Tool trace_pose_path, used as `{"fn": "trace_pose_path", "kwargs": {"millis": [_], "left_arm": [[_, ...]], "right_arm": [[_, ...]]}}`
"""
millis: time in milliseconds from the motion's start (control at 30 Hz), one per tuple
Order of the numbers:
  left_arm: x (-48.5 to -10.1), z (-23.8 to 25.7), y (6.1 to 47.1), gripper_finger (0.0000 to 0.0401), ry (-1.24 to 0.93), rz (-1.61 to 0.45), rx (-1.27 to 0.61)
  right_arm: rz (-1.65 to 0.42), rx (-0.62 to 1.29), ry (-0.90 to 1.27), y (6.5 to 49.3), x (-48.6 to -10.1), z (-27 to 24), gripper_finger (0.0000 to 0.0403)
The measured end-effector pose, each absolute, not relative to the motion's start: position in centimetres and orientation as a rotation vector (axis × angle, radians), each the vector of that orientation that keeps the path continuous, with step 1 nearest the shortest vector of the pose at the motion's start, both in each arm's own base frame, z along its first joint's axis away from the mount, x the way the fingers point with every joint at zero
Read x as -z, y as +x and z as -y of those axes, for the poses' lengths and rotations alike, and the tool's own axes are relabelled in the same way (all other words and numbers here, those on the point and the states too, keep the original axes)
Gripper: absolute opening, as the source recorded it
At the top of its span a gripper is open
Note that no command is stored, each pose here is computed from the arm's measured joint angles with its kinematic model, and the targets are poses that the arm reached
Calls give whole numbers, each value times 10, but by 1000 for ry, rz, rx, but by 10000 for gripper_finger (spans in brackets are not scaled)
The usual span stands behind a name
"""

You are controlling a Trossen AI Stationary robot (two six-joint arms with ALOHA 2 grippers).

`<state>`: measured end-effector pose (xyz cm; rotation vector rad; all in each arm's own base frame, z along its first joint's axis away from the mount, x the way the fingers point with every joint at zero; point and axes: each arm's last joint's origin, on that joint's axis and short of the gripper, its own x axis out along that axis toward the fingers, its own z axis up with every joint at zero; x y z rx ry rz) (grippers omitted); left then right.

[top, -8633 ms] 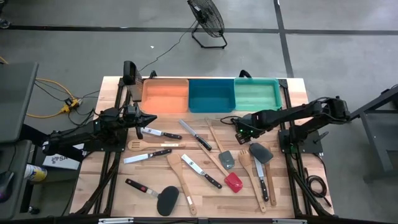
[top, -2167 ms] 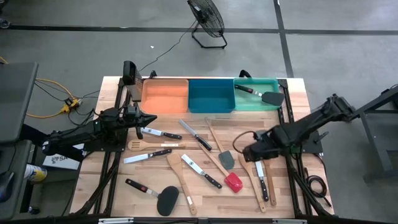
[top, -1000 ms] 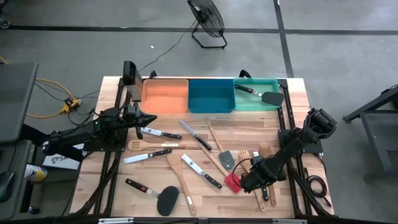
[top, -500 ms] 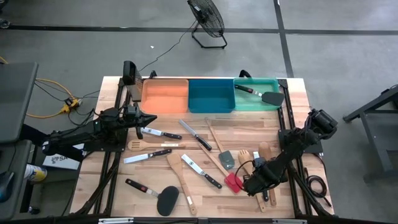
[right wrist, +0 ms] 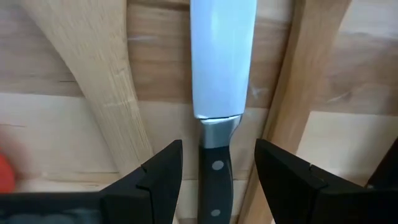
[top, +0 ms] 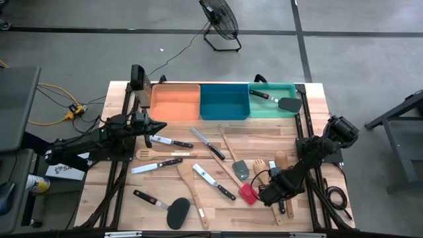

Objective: Pick & Place Kitchen Items
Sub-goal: Put the knife into the blue bin

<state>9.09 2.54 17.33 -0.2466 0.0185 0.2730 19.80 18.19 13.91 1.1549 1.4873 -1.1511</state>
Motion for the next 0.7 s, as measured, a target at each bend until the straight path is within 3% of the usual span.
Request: {"fn": "trace_pose_path", "kwargs": {"millis": [267, 600, 700], "left_arm": [[-173, -25, 91, 0, -247, -18, -273], [-173, -25, 91, 0, -247, -18, -273], [-173, -25, 91, 0, -247, -19, -272]], "right_arm": [[-1491, 1094, 1210, 194, -126, -179, 178], [-1491, 1084, 1217, 194, -123, -178, 71], [-1501, 1071, 1200, 193, -123, -178, 56]]}}
